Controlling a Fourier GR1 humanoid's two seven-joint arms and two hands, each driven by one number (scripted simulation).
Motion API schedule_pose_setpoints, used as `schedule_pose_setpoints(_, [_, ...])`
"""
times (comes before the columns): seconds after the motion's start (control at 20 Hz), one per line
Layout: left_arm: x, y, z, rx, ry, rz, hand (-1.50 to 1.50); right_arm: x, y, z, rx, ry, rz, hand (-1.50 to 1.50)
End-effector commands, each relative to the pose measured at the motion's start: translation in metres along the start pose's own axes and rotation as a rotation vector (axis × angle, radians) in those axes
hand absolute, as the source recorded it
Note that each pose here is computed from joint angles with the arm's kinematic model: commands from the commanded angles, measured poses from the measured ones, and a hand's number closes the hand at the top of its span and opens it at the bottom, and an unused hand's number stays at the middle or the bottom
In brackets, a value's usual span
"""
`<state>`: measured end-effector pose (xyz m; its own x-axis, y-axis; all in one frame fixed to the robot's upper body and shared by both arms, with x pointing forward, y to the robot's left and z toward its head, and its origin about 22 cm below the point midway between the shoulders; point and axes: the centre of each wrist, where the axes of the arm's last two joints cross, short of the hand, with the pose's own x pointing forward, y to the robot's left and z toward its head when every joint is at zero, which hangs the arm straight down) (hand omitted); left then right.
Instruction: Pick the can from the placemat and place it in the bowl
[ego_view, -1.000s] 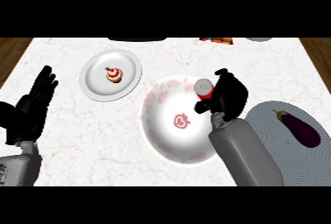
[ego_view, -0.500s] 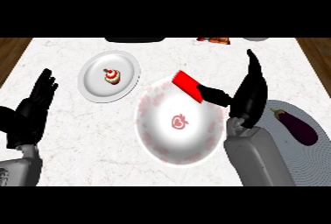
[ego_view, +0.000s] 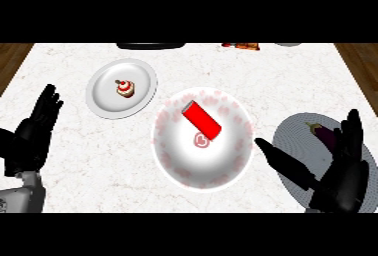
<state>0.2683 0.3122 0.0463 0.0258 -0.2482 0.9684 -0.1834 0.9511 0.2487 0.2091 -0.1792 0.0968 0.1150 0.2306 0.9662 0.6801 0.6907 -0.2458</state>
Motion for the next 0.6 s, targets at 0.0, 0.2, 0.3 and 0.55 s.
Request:
schedule_pose_setpoints(0.0, [0.004, 0.008, -0.001, 0.002, -0.005, -0.012, 0.0, -0.009, -0.055, 0.036, -0.011, 0.023, -0.072, -1.5])
schedule_pose_setpoints(0.2, [-0.009, 0.009, 0.014, 0.006, -0.001, 0.002, 0.0, -0.007, -0.085, 0.057, 0.028, 0.047, -0.161, -1.5])
schedule_pose_setpoints(0.3, [0.002, 0.005, 0.011, 0.001, -0.002, 0.007, 0.0, 0.0, -0.102, 0.061, 0.086, -0.012, -0.175, -1.5])
schedule_pose_setpoints(0.55, [0.012, 0.014, -0.011, 0.017, 0.002, 0.009, 0.0, -0.02, -0.109, 0.068, 0.062, -0.068, -0.185, -1.5])
